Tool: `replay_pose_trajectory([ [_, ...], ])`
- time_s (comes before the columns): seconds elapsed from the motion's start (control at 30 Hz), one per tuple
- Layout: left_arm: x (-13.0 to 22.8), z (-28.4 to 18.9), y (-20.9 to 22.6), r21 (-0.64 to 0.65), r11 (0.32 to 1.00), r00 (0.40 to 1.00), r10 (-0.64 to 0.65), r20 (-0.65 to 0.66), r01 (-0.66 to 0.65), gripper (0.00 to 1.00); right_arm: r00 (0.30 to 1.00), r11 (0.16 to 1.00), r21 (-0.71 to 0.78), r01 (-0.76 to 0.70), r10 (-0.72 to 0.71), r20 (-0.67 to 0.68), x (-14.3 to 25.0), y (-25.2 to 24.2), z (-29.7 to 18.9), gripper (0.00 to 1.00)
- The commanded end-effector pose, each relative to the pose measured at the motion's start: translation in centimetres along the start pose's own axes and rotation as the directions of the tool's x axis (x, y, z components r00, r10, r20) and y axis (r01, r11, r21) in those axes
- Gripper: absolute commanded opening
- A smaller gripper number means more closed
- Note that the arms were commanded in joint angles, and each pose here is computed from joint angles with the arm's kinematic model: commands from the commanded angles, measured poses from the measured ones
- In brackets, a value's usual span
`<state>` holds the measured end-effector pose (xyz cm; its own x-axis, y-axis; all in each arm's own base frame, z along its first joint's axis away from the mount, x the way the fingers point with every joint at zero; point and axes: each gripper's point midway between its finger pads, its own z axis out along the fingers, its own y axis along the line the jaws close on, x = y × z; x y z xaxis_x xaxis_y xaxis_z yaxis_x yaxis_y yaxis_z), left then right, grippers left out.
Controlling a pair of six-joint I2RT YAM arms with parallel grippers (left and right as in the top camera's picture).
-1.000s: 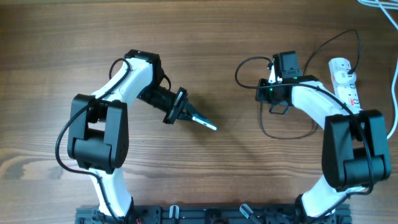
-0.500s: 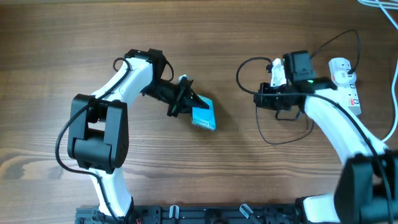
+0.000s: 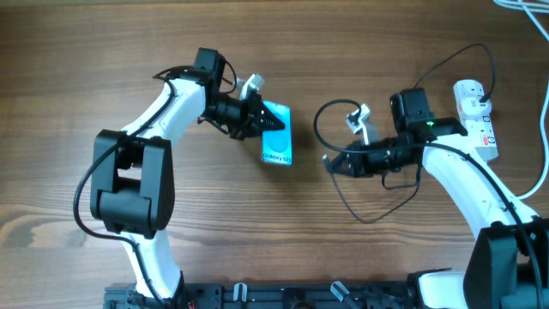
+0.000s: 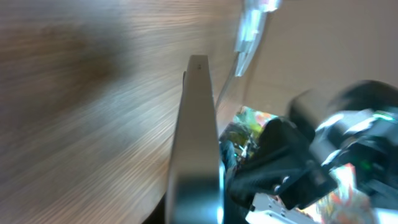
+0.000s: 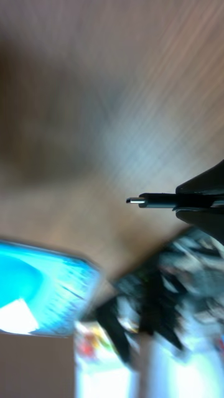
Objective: Plug charger to phone and switch on socket
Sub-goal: 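Raise the phone with the left gripper and lift the plug with the right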
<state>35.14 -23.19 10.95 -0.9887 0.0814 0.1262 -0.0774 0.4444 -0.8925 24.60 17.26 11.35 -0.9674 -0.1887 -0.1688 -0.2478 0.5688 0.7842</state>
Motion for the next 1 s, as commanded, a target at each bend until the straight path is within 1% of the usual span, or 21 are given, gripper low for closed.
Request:
replay_pose_trajectory([
  [0.0,0.0,-2.7,-5.3,0.139,0.969,0.978,0.198,0.065,-0.206,0.04,0.975,0.927,-0.302,0.221,-0.213,0.061,1.0,5.4,-0.8,0.04],
  [0.1,-0.4,-4.7,-7.0,0.142,0.948,0.955,0.266,0.129,-0.283,0.04,0.967,0.888,-0.383,0.254,-0.238,0.087,1.8,7.0,-1.4,0.04],
  [0.23,0.2,-7.0,-10.8,0.237,0.878,0.906,0.38,0.187,-0.417,0.04,0.964,0.855,-0.445,0.266,-0.234,0.125,1.6,8.3,-1.9,0.04],
  [0.27,0.3,-7.3,-11.4,0.235,0.875,0.902,0.384,0.195,-0.423,0.04,0.961,0.84,-0.467,0.276,-0.239,0.14,1.4,8.8,-2.0,0.04],
  [0.3,0.4,-7.4,-11.7,0.237,0.879,0.907,0.374,0.195,-0.413,0.04,0.958,0.827,-0.484,0.287,-0.243,0.153,1.3,9.2,-2.1,0.04],
  [0.4,0.0,-7.6,-11.8,0.24,0.929,0.954,0.242,0.178,-0.281,0.04,0.95,0.763,-0.567,0.312,-0.238,0.203,0.6,11.0,-2.8,0.04],
  [0.47,-0.6,-7.7,-12.2,0.25,0.943,0.968,0.176,0.178,-0.217,0.04,0.956,0.733,-0.614,0.292,-0.217,0.197,0.0,11.9,-3.1,0.04],
  [0.67,-2.0,-7.9,-14.6,0.255,0.94,0.959,0.168,0.23,-0.226,0.04,0.974,0.74,-0.634,0.224,-0.186,0.127,-1.8,12.3,-2.8,0.04],
  [0.83,-2.0,-7.5,-17.1,0.259,0.914,0.933,0.243,0.265,-0.311,0.04,0.977,0.751,-0.625,0.211,-0.185,0.107,-3.5,13.4,-3.5,0.04],
  [0.97,-2.0,-7.4,-18.0,0.264,0.896,0.918,0.283,0.279,-0.356,0.04,0.981,0.777,-0.598,0.194,-0.162,0.107,-5.0,13.9,-3.9,0.04],
])
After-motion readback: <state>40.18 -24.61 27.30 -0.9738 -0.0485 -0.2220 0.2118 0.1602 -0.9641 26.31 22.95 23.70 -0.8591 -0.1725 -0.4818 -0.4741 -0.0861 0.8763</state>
